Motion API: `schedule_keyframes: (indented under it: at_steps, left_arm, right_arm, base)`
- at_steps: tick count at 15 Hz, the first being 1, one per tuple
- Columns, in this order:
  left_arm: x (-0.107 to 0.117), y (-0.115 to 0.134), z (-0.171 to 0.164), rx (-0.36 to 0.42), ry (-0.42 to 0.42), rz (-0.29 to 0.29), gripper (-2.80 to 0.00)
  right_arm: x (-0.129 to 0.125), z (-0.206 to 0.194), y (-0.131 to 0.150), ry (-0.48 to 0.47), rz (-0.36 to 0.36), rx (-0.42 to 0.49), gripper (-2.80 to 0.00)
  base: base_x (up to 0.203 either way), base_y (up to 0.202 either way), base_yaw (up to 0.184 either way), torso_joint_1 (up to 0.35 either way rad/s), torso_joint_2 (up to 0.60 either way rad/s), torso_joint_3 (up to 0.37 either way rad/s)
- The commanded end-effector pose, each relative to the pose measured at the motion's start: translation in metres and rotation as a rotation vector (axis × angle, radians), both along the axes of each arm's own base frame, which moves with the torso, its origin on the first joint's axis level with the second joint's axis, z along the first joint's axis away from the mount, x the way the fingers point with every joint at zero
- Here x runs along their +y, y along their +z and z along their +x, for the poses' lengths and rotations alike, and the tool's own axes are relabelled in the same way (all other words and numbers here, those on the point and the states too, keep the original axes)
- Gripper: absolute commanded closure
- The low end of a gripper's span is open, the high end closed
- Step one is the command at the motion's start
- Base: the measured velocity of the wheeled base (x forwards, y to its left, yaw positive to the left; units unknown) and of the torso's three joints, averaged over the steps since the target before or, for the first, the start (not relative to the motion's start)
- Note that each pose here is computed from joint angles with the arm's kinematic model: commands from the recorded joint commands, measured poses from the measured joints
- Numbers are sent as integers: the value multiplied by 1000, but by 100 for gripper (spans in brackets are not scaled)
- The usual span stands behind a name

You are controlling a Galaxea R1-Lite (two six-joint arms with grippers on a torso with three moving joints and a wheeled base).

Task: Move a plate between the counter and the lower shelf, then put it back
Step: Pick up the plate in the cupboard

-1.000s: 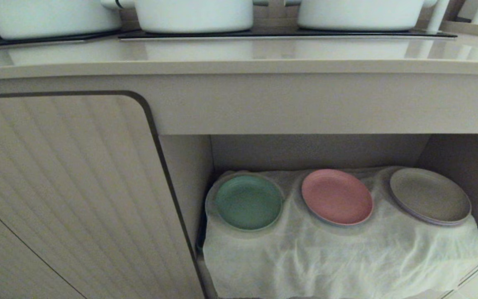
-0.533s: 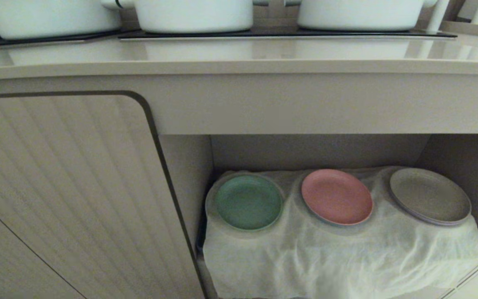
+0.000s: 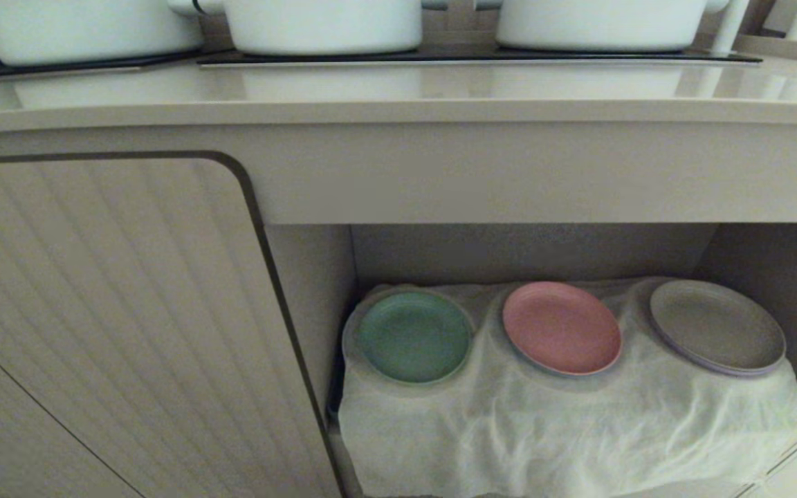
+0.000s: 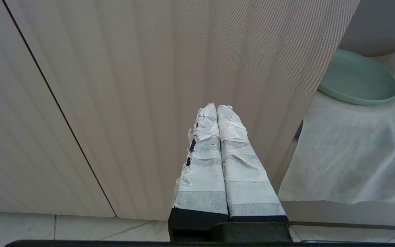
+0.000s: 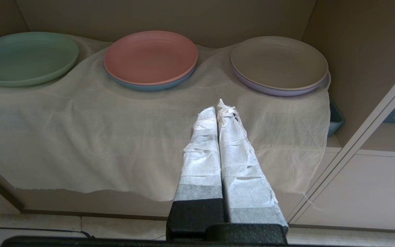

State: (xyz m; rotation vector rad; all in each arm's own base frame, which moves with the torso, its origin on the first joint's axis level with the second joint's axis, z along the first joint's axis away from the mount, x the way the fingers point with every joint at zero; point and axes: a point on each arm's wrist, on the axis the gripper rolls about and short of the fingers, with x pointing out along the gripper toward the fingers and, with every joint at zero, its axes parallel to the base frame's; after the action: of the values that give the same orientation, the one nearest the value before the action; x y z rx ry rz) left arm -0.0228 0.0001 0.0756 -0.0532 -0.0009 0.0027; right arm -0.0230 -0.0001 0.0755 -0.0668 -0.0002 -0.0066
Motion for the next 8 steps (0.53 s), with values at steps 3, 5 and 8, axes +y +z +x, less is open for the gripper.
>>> schedule_keyframes:
  at_steps: [3,5,8]
  left_arm:
    - [0,0,0,-1,0,-1,0]
    - [0,0,0,-1,0,-1,0]
    - [0,0,0,-1,0,-1,0]
  right_arm:
    - [0,0,0,0,-1,2,0]
    - [0,0,0,0,-1,2,0]
    - [0,0,0,0,1,0,0]
  base:
    - [0,0,0,0,0,0]
    - [0,0,0,0,0,0]
    - [0,0,0,0,0,0]
